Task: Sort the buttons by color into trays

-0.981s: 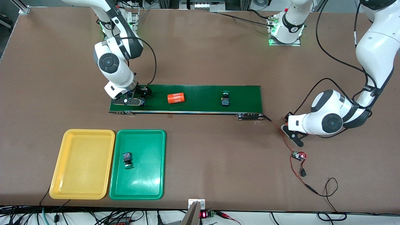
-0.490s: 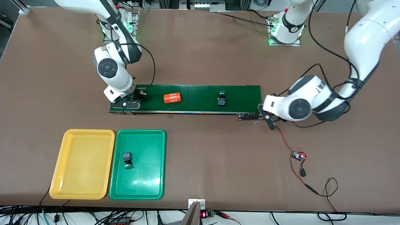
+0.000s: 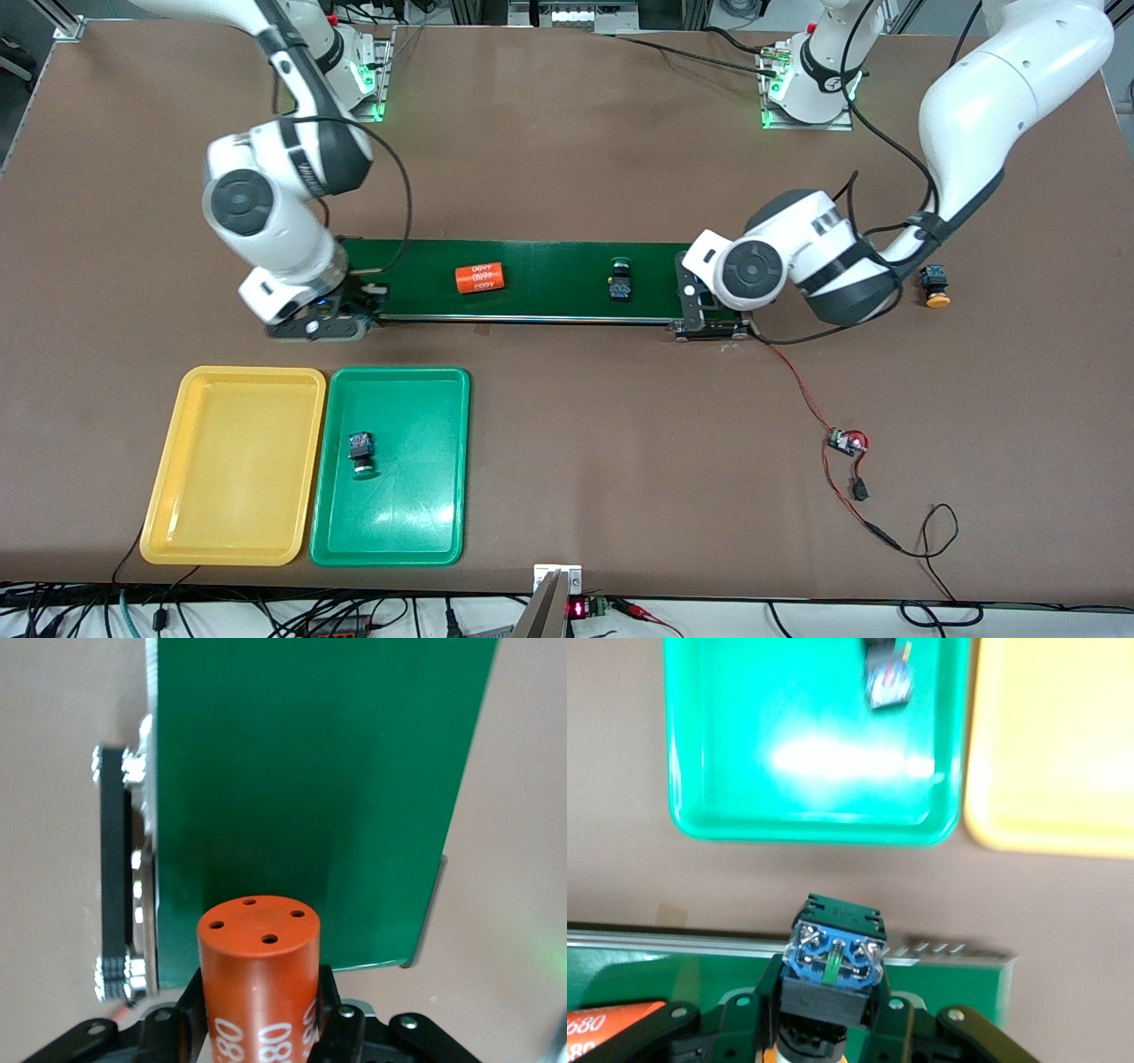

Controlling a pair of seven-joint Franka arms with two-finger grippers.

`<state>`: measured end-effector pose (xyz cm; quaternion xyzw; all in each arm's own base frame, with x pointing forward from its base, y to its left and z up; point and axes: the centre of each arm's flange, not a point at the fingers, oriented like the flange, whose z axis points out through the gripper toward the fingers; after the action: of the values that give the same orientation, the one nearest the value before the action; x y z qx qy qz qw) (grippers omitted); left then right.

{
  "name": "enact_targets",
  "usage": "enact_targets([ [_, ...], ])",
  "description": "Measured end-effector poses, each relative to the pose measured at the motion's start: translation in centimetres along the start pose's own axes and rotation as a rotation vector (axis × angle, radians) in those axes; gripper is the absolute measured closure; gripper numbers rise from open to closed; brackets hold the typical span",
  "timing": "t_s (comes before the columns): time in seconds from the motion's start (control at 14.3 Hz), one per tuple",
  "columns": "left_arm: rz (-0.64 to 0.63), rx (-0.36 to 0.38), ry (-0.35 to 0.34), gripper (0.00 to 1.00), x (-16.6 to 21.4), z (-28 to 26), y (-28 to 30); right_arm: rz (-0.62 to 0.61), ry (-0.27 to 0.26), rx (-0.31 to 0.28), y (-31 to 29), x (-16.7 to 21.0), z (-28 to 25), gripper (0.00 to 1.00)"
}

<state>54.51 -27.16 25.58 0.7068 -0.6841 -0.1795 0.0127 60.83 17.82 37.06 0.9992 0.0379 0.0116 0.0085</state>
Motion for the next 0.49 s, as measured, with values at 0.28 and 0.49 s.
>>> enact_targets([
  [0.28,0.105,0.029,-0.026,0.5,3.4,-0.3,2.0,-0.074,-0.028,-0.044,9.7,4.1,2.5,0.6],
  [0.49,0.126,0.03,-0.036,0.5,4.3,-0.1,2.7,-0.107,-0.003,-0.054,18.0,5.8,8.3,0.6],
])
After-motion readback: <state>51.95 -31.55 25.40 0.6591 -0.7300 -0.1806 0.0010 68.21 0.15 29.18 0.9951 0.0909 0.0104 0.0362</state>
